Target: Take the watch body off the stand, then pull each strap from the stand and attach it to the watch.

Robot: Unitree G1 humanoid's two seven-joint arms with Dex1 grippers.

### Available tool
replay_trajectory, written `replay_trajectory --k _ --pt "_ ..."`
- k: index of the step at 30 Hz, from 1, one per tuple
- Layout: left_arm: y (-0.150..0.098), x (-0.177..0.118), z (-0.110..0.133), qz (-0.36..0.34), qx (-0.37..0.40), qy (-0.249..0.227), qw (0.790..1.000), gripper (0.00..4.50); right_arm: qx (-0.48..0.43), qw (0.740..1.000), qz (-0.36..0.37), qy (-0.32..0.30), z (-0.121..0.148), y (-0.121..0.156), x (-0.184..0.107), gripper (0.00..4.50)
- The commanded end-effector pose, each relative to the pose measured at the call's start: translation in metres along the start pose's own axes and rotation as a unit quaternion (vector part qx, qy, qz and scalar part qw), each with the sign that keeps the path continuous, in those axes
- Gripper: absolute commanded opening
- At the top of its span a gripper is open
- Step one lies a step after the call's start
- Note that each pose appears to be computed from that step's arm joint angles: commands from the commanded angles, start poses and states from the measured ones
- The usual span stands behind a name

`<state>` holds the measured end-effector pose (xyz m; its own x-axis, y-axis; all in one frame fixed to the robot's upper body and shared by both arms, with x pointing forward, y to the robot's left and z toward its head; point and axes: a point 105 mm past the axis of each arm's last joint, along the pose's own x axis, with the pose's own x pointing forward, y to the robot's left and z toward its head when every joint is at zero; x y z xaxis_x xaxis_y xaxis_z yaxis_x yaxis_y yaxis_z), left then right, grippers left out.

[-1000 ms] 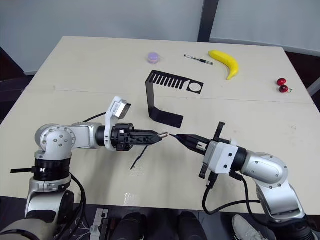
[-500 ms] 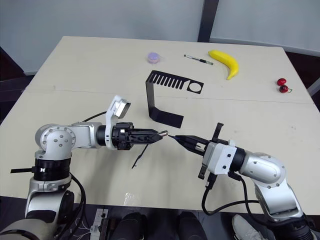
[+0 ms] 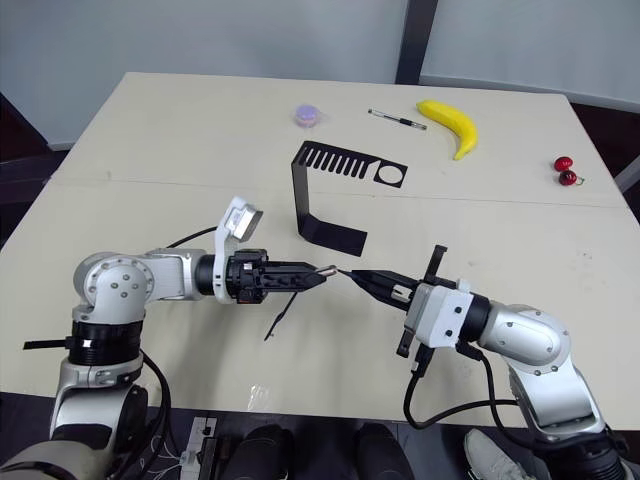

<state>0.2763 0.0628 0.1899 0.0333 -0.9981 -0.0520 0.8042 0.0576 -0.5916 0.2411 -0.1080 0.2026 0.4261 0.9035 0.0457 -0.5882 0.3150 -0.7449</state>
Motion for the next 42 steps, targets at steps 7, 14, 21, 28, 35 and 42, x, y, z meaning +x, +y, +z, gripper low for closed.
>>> replay_trajectory --k 7,14,21,28,35,42 --pt "-0.008 0.002 0.005 -0.010 0.023 -0.005 1.000 1.59 -0.017 1.000 0.004 -0.020 0.008 -0.001 -0.001 0.00" --pt "-0.014 0.003 0.005 -0.027 0.026 -0.004 0.999 1.59 -0.017 1.000 0.009 -0.021 0.007 0.000 0.000 0.00" --pt "-0.010 0.003 0.006 -0.016 0.025 -0.005 1.000 1.59 -0.017 1.000 0.011 -0.018 0.004 0.001 0.000 0.00" --pt "-0.006 0.003 0.007 -0.001 0.025 -0.007 1.000 1.59 -0.019 1.000 0.011 -0.020 0.003 0.000 0.001 0.00" --pt "-0.006 0.004 0.006 -0.001 0.021 -0.010 1.000 1.59 -0.016 1.000 0.014 -0.023 0.003 0.002 0.002 0.00" --pt "-0.007 0.003 0.006 -0.002 0.020 -0.011 1.000 1.59 -0.015 1.000 0.014 -0.023 0.002 0.002 0.002 0.00"
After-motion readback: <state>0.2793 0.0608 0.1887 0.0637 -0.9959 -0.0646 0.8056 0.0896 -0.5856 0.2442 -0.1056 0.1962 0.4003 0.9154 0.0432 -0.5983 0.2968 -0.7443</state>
